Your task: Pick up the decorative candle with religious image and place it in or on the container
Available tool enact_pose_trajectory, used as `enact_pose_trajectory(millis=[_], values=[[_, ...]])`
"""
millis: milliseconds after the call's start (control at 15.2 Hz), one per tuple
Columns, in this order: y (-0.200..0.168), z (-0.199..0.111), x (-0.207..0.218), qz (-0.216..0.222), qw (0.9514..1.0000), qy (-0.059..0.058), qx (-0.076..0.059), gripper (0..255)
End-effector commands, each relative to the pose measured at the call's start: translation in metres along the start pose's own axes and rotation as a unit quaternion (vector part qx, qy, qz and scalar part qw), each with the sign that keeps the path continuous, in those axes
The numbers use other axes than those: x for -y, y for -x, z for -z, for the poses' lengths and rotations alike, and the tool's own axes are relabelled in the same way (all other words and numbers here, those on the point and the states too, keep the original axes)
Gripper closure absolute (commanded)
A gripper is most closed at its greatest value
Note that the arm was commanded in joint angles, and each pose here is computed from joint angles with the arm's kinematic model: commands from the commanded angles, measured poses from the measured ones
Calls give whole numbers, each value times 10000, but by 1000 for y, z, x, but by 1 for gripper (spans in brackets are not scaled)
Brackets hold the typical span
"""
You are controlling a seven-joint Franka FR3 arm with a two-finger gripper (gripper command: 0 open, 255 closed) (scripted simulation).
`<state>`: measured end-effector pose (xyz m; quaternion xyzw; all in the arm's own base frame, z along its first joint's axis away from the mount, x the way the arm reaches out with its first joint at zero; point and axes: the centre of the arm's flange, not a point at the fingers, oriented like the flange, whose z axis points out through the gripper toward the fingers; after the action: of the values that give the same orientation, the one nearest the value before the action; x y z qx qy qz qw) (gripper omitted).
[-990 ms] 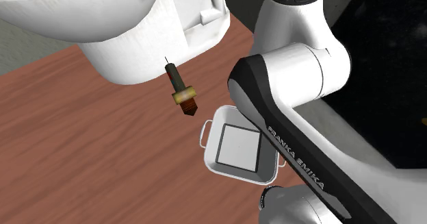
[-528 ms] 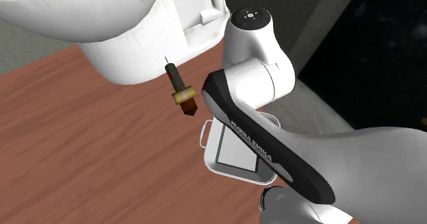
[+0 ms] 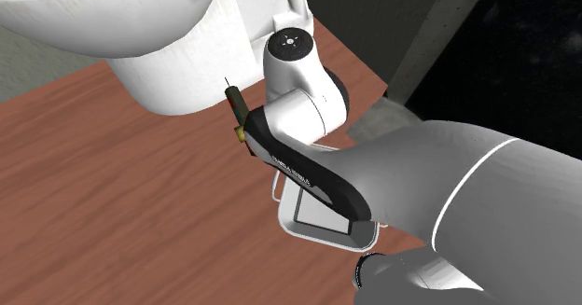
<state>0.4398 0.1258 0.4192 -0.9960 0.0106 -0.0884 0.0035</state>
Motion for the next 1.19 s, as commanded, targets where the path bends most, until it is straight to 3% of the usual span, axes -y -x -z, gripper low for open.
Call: enact_pose_trajectory(millis=[0,660,1122], values=[[-11,-12,18,72,9999,-52,-140,0],[-67,-69,103,440,9957,-265,-771,0],[-72,-101,106,443,9956,-267,-776,0]])
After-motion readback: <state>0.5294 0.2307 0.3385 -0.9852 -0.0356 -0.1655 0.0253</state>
